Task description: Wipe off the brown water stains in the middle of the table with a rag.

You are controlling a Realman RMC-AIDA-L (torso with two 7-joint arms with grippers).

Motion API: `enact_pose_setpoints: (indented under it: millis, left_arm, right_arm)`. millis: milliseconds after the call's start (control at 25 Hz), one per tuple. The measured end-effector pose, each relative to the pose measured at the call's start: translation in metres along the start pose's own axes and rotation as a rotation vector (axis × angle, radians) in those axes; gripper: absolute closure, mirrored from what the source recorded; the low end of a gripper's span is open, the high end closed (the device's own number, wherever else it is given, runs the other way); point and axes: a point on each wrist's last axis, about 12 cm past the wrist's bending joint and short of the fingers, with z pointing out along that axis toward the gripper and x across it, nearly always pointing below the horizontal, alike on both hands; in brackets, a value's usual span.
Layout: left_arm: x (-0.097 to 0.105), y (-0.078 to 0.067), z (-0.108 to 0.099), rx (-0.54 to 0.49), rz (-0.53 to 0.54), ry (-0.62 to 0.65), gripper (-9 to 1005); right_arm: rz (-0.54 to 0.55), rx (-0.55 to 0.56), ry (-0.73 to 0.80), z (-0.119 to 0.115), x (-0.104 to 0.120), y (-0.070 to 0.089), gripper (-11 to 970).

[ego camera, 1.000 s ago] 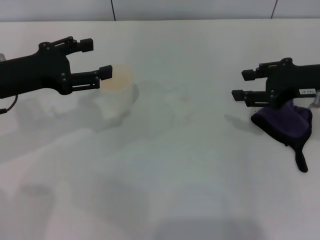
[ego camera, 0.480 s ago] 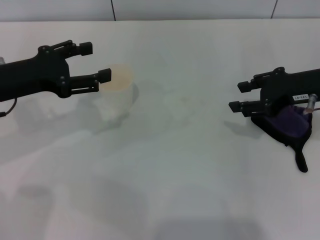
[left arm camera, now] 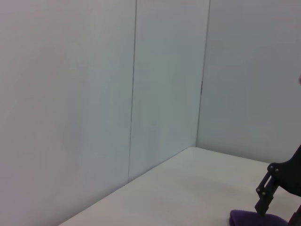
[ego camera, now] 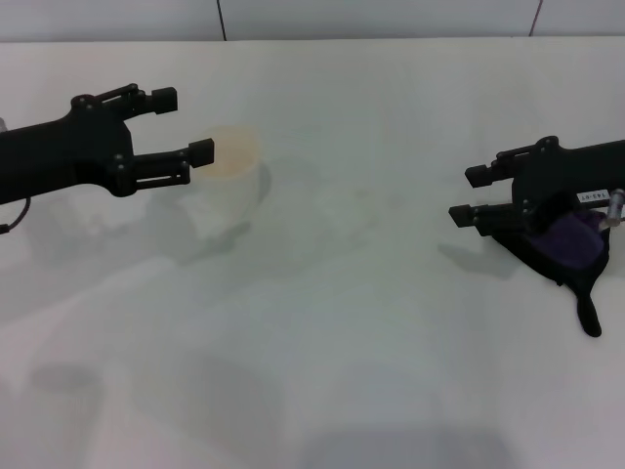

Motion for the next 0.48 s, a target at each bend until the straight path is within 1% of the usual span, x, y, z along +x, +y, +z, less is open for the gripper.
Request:
enact_pose_setpoints:
  millis: [320, 480]
  left_arm:
    - [0.0023, -0.0019, 0.0022, 0.015, -0.011, 0.0, 135]
    - [0.004, -0.0032, 0.0041, 0.039, -0.018, 0.034, 135]
  right_arm:
    - [-0.016, 0.021, -0.003, -0.0069, 0.0013, 0.0019, 401]
    - [-0.014, 0.027, -0.006, -0.0096, 0.0012, 0.0015, 400]
